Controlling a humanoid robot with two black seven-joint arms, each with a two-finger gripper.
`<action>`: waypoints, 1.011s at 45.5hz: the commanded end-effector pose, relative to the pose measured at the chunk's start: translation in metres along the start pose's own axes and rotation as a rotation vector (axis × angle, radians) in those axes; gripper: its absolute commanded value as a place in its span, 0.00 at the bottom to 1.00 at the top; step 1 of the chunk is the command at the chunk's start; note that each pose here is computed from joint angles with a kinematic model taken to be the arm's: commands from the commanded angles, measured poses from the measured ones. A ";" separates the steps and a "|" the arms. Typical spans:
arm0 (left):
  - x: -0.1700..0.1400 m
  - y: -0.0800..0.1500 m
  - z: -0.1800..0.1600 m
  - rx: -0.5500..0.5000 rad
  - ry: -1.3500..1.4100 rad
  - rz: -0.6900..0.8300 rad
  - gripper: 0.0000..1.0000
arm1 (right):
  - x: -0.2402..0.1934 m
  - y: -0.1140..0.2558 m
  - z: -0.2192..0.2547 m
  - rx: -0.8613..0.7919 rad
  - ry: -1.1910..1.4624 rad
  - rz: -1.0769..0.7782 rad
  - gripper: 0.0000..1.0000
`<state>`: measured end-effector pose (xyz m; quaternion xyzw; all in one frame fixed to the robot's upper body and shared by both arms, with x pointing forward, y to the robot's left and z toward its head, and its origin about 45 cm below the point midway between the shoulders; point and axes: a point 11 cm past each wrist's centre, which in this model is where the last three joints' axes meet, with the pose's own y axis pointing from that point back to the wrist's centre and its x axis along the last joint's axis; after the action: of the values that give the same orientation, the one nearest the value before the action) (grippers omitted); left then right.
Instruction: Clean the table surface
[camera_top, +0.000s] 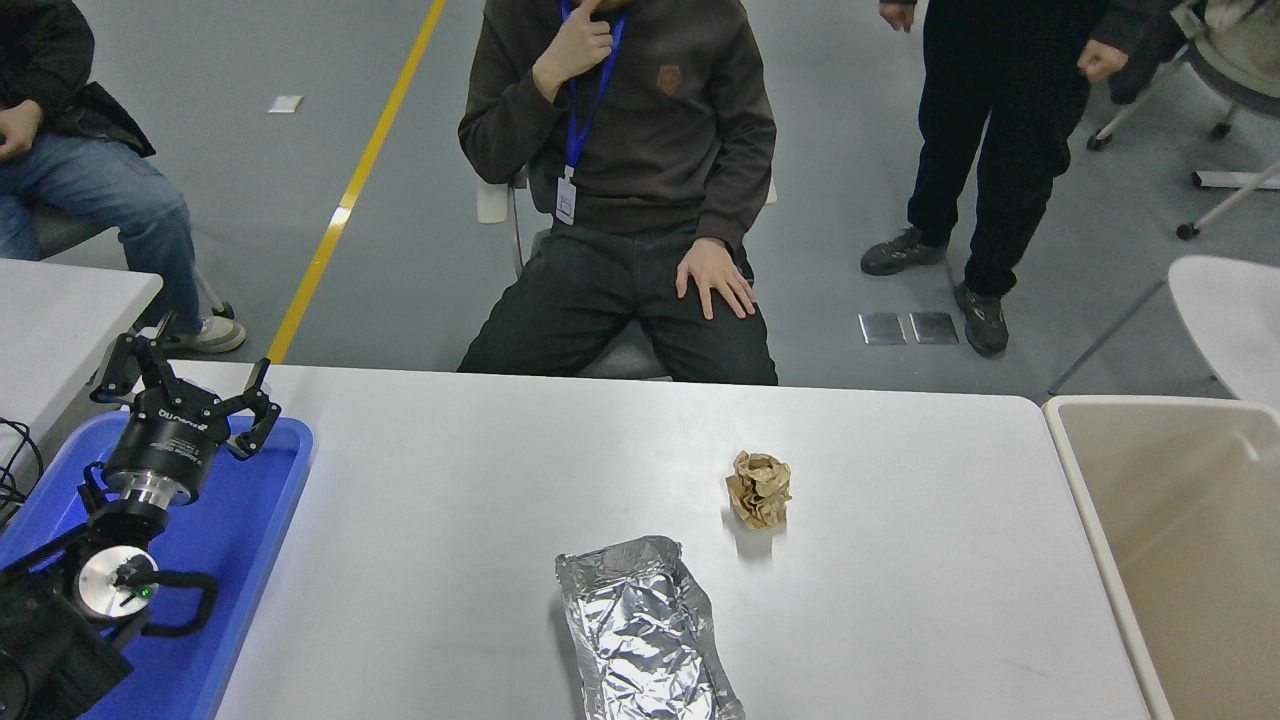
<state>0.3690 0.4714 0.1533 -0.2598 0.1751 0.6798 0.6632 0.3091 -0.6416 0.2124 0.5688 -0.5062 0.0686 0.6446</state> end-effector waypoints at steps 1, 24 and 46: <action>0.000 0.000 0.000 -0.002 0.000 0.000 1.00 | -0.032 -0.017 0.013 -0.043 0.018 0.007 0.00; 0.000 0.000 0.000 0.000 0.000 0.000 1.00 | -0.093 -0.039 0.010 -0.094 0.129 0.037 0.00; 0.000 0.000 0.000 0.000 -0.001 0.001 1.00 | -0.116 -0.036 0.032 -0.163 0.168 0.051 0.00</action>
<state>0.3689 0.4715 0.1533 -0.2598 0.1750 0.6798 0.6631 0.2725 -0.6185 0.1060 0.5071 -0.4736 0.0933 0.7141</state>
